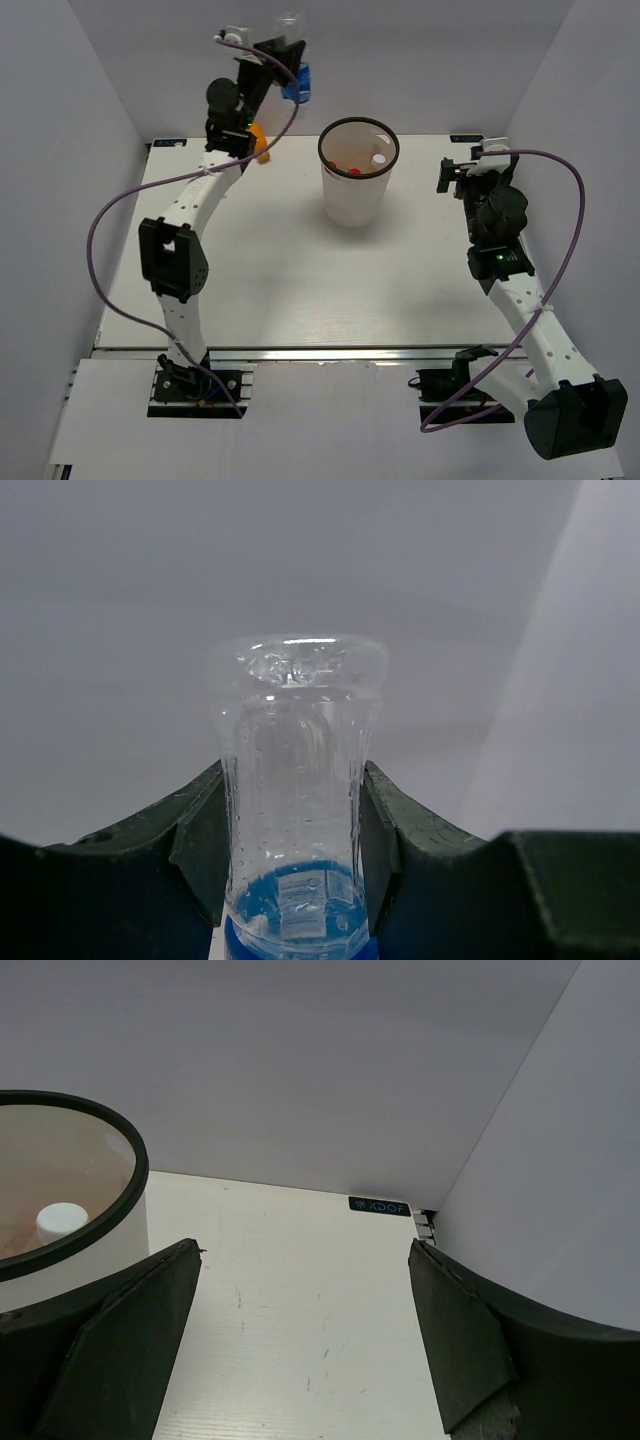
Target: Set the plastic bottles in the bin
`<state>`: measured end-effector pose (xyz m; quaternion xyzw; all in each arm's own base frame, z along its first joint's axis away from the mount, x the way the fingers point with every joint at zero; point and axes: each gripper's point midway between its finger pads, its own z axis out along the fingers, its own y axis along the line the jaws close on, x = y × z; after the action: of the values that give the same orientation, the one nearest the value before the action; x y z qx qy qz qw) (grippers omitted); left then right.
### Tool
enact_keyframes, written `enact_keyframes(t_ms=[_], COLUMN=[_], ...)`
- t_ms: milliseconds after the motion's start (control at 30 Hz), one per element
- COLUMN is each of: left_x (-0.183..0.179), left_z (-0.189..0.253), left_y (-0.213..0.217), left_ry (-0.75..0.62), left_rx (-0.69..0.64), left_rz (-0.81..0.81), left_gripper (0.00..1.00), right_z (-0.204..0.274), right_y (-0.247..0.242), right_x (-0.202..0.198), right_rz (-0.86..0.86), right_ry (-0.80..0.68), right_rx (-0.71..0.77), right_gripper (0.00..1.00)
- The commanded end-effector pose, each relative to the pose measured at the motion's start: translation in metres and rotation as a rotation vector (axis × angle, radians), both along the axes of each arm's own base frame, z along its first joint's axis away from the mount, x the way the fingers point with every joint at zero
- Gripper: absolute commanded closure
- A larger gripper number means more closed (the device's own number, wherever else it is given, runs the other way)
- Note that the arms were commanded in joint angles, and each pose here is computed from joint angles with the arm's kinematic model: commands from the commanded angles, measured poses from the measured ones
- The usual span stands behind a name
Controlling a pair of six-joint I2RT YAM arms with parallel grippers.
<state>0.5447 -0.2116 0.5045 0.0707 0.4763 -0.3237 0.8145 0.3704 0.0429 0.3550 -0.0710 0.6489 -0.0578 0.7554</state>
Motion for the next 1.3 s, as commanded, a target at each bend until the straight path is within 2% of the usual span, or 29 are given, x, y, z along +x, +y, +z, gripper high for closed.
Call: enact_keyframes(t_ms=[0, 67, 300, 500, 567, 600, 667, 733, 767, 800, 833, 1000, 1067, 1100, 1167, 1267], left_x=[-0.024, -0.028, -0.031, -0.024, -0.017, -0.021, -0.017, -0.004, -0.004, 0.01, 0.009, 0.005, -0.006, -0.005, -0.011, -0.01], left_z=[0.029, 0.027, 0.024, -0.009, -0.035, -0.032, -0.045, -0.063, -0.049, -0.072, -0.074, -0.096, -0.09, -0.111, -0.114, -0.134], left_y=[-0.062, -0.083, -0.101, -0.127, -0.133, -0.13, -0.129, -0.137, -0.139, -0.148, -0.155, -0.165, -0.16, -0.161, -0.158, -0.163], left_ry=[-0.116, -0.131, -0.163, -0.142, -0.129, -0.182, -0.186, -0.171, -0.202, -0.158, -0.162, -0.162, -0.193, -0.157, -0.166, -0.114], left_rx=[0.068, 0.101, 0.068, 0.056, 0.054, 0.024, -0.007, -0.005, -0.013, 0.008, 0.022, 0.058, 0.044, 0.056, 0.045, 0.062], left_rz=[-0.104, -0.139, -0.183, -0.207, -0.21, -0.205, -0.195, -0.198, -0.203, -0.215, -0.241, -0.256, -0.235, -0.231, -0.219, -0.239], left_gripper=[0.8, 0.82, 0.83, 0.83, 0.83, 0.83, 0.84, 0.84, 0.84, 0.84, 0.84, 0.81, 0.78, 0.75, 0.72, 0.61], right_z=[0.015, 0.012, 0.003, -0.005, -0.006, -0.004, -0.004, -0.004, -0.004, -0.005, -0.005, -0.01, -0.012, -0.013, -0.014, -0.016], right_y=[-0.008, -0.009, -0.01, -0.011, -0.01, -0.011, -0.009, -0.009, -0.009, -0.01, -0.01, -0.012, -0.011, -0.01, -0.009, -0.008], right_x=[0.0, 0.001, 0.008, 0.009, 0.009, 0.009, 0.009, 0.009, 0.009, 0.009, 0.01, 0.011, 0.012, 0.013, 0.014, 0.014], right_rz=[-0.032, -0.036, -0.023, -0.015, -0.011, -0.009, 0.002, 0.006, 0.005, 0.003, 0.003, -0.004, 0.002, 0.005, 0.013, 0.02], right_ry=[-0.046, -0.04, -0.013, 0.003, 0.005, 0.002, 0.0, 0.0, 0.0, 0.002, 0.004, 0.016, 0.019, 0.022, 0.026, 0.028], right_rx=[0.025, 0.027, 0.024, 0.034, 0.033, 0.032, 0.024, 0.018, 0.014, 0.01, 0.009, 0.002, -0.001, 0.001, -0.001, 0.001], right_gripper=[0.11, 0.11, 0.11, 0.11, 0.11, 0.11, 0.11, 0.11, 0.11, 0.11, 0.11, 0.11, 0.11, 0.11, 0.11, 0.11])
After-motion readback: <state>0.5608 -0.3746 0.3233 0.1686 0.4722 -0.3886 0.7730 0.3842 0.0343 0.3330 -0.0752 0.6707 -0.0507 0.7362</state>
